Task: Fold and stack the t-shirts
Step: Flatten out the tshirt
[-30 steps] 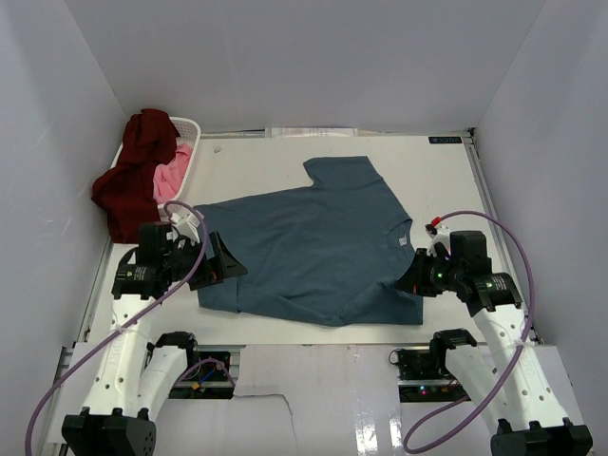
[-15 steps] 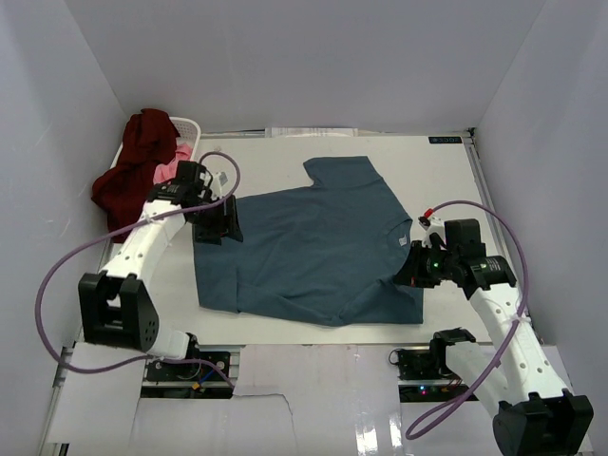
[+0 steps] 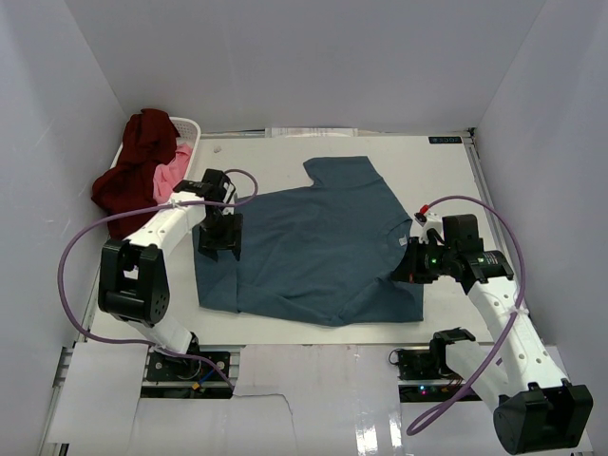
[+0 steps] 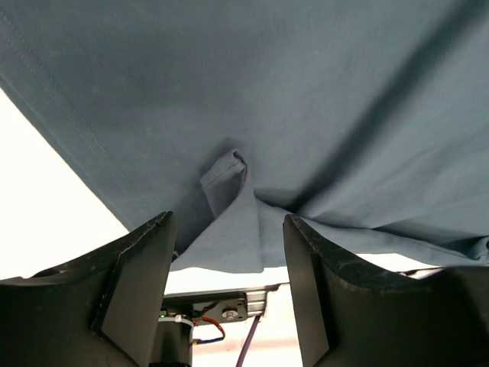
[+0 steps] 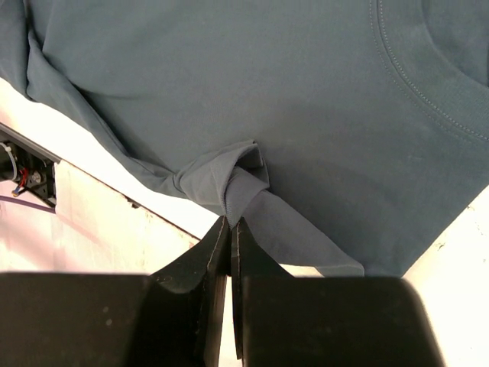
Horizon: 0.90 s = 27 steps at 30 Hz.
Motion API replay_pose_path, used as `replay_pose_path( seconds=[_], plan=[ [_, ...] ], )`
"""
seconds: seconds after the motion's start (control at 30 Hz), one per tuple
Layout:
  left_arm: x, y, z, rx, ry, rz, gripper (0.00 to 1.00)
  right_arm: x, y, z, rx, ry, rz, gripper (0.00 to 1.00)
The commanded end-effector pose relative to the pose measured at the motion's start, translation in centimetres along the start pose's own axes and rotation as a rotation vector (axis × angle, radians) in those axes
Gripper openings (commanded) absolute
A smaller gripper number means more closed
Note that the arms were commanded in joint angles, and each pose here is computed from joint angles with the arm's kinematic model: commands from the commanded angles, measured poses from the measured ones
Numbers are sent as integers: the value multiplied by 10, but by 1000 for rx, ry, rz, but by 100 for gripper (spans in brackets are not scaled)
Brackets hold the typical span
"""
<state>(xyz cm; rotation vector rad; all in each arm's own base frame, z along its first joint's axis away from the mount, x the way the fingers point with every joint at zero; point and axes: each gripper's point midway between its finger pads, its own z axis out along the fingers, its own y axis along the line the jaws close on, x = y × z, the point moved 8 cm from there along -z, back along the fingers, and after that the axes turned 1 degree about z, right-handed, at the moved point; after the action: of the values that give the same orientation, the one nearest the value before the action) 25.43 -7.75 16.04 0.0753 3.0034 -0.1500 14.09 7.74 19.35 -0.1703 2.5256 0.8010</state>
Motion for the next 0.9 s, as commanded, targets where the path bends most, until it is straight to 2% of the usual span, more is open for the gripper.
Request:
replay_pose_path(
  seconds=[0.0, 0.33, 0.53, 0.87],
  plan=[
    [3, 0, 1, -41, 4, 2, 69, -8, 7, -5, -40, -46, -52, 8],
    [3, -10, 27, -58, 105, 48, 66, -7, 8, -6, -36, -51, -51, 8],
    [4, -12, 33, -66, 125, 52, 55, -7, 8, -6, -34, -57, -52, 8],
    [6, -13, 45, -84, 170, 60, 54, -7, 8, -7, -35, -60, -52, 8]
  ],
)
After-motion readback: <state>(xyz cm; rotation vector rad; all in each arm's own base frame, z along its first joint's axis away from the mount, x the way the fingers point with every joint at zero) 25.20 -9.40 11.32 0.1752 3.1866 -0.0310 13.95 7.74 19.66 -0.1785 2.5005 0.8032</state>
